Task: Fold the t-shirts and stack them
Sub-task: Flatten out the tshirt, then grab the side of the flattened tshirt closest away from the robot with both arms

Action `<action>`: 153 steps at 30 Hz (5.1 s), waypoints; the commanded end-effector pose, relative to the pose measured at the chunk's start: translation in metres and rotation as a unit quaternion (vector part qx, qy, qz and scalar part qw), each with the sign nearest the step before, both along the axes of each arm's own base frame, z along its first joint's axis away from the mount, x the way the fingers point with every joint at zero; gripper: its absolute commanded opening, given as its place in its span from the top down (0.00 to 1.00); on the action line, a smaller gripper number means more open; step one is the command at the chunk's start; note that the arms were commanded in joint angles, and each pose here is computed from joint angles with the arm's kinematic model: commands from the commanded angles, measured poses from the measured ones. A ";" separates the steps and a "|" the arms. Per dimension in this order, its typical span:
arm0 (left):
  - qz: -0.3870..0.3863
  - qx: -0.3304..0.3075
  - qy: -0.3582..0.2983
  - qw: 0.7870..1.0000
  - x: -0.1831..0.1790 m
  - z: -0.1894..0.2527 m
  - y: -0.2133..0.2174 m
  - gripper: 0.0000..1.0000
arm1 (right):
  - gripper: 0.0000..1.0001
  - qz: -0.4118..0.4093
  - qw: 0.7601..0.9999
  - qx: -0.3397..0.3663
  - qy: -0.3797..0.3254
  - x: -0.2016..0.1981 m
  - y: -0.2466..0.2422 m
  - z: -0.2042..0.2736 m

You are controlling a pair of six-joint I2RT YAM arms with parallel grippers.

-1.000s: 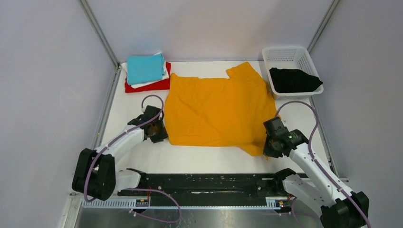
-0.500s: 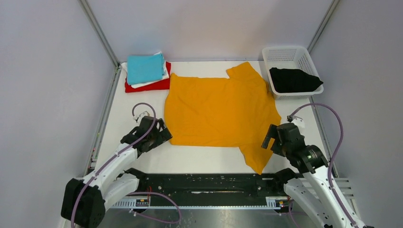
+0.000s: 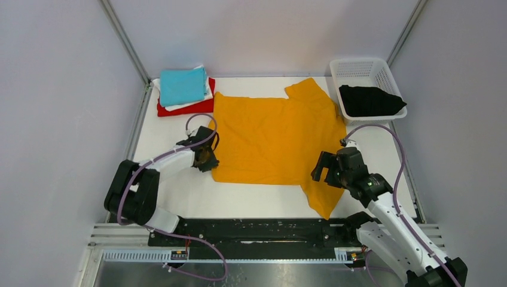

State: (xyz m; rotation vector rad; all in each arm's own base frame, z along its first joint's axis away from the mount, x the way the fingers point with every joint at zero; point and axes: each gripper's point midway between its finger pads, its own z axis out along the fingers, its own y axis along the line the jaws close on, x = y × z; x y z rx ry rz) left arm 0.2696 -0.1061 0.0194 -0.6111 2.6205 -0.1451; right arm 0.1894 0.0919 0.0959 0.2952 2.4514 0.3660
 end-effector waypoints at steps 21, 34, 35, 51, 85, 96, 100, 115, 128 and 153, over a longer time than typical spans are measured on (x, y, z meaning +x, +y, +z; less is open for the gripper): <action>-0.065 0.217 0.034 0.973 -0.019 0.076 0.020 0.01 | 0.01 0.019 0.996 -0.072 0.043 0.006 -0.012 -0.029; 0.145 -0.030 -0.112 0.983 -0.030 0.052 0.064 0.01 | 0.01 0.037 0.999 -0.002 0.005 0.017 0.014 -0.016; 0.159 -0.038 -0.125 0.979 -0.030 0.052 0.068 0.01 | 0.01 0.038 0.999 0.001 0.009 0.016 0.015 -0.017; 0.155 -0.086 -0.087 0.980 -0.020 0.027 0.059 0.54 | 0.00 0.020 0.999 -0.018 0.019 0.019 0.009 -0.023; 0.101 0.080 -0.051 0.990 -0.013 0.038 0.072 1.00 | 0.01 0.002 0.997 -0.077 0.024 0.018 -0.014 -0.034; 0.137 0.120 0.011 0.983 -0.068 0.045 0.096 0.71 | 0.01 0.012 0.996 -0.074 0.045 0.016 -0.009 -0.040; 0.137 0.086 -0.037 0.986 -0.062 0.063 0.090 0.36 | 0.00 0.000 0.996 -0.079 0.047 0.016 -0.013 -0.039; 0.117 0.014 -0.112 0.987 -0.024 0.067 0.066 0.01 | 0.00 -0.003 0.999 0.014 0.035 -0.013 0.003 -0.022; 0.252 0.009 -0.107 0.962 -0.035 0.022 0.113 0.22 | 0.00 0.028 0.997 0.044 0.062 -0.022 0.018 -0.025; 0.155 -0.009 -0.043 0.987 -0.031 0.005 0.090 1.00 | 0.13 0.136 0.977 -0.123 0.111 -0.062 0.029 -0.023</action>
